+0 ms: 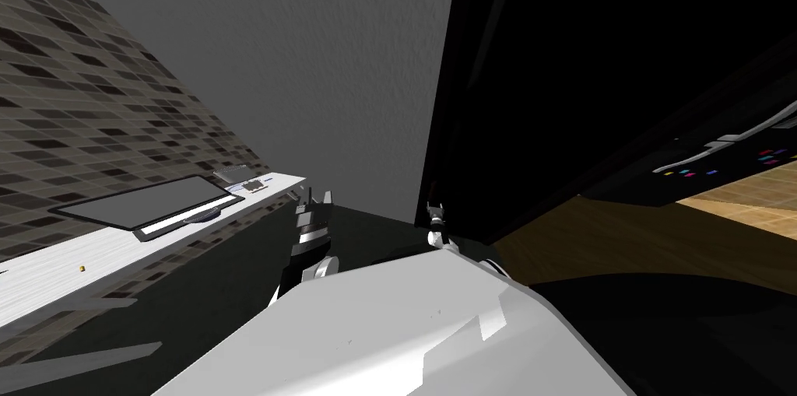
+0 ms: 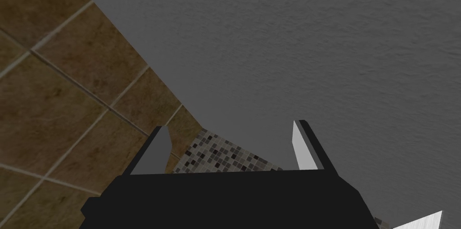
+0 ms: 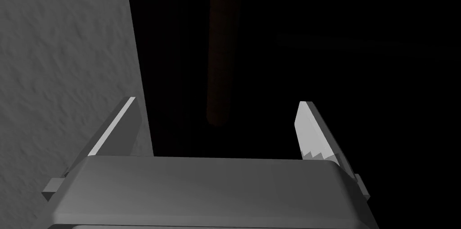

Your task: Pull the door open

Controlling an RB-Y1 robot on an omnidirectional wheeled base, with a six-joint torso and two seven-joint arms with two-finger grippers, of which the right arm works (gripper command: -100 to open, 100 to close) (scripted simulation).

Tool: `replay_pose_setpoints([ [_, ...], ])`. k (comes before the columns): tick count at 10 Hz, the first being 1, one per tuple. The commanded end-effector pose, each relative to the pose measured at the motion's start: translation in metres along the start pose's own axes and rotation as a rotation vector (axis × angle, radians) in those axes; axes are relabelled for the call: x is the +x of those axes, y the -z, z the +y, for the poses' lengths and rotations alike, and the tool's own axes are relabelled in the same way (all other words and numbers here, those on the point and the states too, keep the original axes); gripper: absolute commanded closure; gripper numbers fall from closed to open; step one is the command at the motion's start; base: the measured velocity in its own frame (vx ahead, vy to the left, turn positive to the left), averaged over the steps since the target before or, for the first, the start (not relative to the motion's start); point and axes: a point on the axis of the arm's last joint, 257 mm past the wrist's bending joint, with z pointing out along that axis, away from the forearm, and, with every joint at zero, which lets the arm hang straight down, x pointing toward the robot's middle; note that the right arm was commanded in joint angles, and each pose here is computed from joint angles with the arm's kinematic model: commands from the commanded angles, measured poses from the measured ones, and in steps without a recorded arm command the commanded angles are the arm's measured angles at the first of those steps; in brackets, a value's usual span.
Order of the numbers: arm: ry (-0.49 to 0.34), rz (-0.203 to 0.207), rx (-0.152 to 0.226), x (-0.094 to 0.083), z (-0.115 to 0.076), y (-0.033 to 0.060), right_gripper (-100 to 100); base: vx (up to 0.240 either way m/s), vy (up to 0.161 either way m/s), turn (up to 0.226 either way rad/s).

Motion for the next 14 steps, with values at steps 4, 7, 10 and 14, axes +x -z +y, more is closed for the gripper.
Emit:
replay_pose_setpoints([
  [4, -0.033, -0.005, -0.023, -0.004, 0.028, 0.0001, -100, 0.069, -0.009, 0.057],
  [7, -0.034, -0.005, -0.041, -0.006, 0.054, 0.0008, -100, 0.196, 0.012, 0.066],
  [10, -0.034, -0.005, -0.059, -0.006, 0.080, 0.0019, -100, 0.103, -0.022, 0.054],
  [14, -0.033, -0.007, -0.067, -0.007, 0.094, 0.0045, -100, 0.095, -0.003, 0.021],
])
